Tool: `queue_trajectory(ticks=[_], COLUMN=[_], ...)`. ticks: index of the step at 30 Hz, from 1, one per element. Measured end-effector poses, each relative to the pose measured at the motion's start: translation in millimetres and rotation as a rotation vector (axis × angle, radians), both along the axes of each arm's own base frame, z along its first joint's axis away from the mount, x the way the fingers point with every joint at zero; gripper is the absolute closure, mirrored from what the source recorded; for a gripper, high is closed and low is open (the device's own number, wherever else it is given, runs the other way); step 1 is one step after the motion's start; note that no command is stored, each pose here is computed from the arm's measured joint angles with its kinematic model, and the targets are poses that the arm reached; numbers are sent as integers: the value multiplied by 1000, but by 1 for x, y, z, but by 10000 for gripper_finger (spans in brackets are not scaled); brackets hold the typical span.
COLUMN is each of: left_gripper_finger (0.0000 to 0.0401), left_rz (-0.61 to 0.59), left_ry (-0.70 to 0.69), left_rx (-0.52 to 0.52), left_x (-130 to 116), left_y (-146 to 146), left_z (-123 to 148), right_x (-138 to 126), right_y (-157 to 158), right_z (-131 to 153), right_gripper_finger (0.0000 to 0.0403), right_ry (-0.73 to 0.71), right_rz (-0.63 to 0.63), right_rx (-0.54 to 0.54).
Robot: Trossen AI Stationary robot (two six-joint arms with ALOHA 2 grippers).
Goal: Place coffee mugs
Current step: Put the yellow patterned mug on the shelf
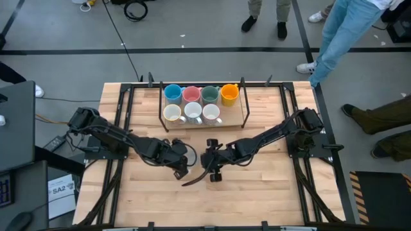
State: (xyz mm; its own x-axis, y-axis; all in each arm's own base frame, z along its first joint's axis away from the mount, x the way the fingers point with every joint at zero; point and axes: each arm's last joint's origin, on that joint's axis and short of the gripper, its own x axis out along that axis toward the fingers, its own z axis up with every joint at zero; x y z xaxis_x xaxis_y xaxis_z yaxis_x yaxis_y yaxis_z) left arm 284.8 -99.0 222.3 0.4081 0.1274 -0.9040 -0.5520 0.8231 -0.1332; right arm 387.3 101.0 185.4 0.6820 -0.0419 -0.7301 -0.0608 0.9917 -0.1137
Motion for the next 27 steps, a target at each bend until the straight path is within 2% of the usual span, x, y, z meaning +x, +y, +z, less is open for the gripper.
queue_trajectory(ticks=[7, 21, 27], left_gripper_finger=[328, 328, 328], left_rz=[-26, -45, -93], left_ry=[-76, -72, -88], left_rx=[-39, -78, -81], left_x=[5, 5, 4], left_y=[-9, -11, -18], left_z=[3, 4, 4], right_x=[3, 1, -6], right_y=[-9, -23, -26], right_z=[1, 1, 15], right_gripper_finger=[217, 218, 218], right_ry=[-21, 34, 37], right_rz=[-58, -57, -59], right_rx=[-45, -58, -60])
